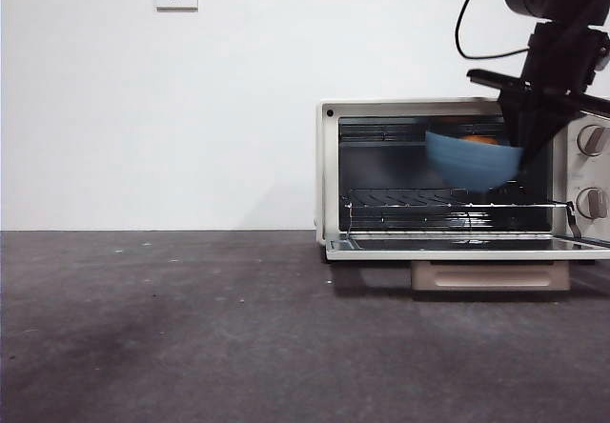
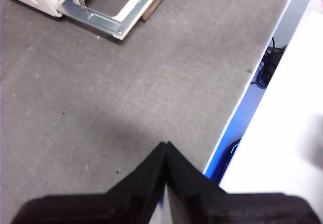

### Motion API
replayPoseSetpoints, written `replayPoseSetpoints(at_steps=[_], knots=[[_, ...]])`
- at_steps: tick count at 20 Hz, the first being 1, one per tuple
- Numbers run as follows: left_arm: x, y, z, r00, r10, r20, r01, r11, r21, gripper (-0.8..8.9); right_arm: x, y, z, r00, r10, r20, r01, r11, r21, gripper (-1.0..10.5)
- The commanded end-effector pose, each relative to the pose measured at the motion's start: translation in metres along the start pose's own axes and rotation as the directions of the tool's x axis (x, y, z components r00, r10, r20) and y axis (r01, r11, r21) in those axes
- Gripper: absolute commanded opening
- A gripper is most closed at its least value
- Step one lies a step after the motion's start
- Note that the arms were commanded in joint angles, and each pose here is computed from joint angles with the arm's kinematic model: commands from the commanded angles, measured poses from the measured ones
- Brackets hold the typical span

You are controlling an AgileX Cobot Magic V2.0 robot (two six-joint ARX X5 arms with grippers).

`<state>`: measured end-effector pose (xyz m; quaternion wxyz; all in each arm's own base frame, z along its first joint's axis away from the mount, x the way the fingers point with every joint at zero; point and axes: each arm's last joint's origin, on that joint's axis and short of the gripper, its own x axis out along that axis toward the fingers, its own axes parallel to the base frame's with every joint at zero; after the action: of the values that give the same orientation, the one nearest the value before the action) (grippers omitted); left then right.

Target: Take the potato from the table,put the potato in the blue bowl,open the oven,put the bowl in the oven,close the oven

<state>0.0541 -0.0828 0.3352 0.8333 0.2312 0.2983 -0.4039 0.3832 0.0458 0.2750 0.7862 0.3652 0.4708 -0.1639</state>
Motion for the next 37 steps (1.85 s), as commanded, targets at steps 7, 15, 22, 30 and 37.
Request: replayPoseSetpoints(at_steps=[7, 15, 22, 30, 37], knots=[[0.002, 0.000, -0.002, 1.000, 0.002, -0.014, -0.002, 1.000, 0.001, -0.08, -0.001, -0.001, 0.002, 0.997, -0.068, 0.023, 0.067, 0.998, 0.020, -0.2], [0.002, 0.000, -0.002, 1.000, 0.001, -0.014, -0.001, 1.000, -0.005, -0.08, 0.007, -0.001, 0.002, 0.996, -0.084, 0.029, 0.083, 0.996, 0.011, 2.5], [0.002, 0.000, -0.002, 1.000, 0.001, -0.014, -0.001, 1.000, -0.006, -0.08, -0.006, 0.005, 0.007, 0.996, -0.064, 0.061, 0.068, 0.996, -0.066, 2.7], [0.006, -0.002, 0.004, 0.999, -0.034, 0.007, 0.034, 0.999, -0.009, -0.08, -0.095, 0.023, 0.015, 0.990, -0.066, 0.127, 0.109, 0.923, -0.369, 2.5], [0.056, 0.004, 0.041, 0.974, -0.218, 0.058, 0.221, 0.973, -0.069, -0.09, -0.198, 0.009, -0.005, 0.930, -0.044, 0.365, 0.238, 0.829, -0.506, 2.5]])
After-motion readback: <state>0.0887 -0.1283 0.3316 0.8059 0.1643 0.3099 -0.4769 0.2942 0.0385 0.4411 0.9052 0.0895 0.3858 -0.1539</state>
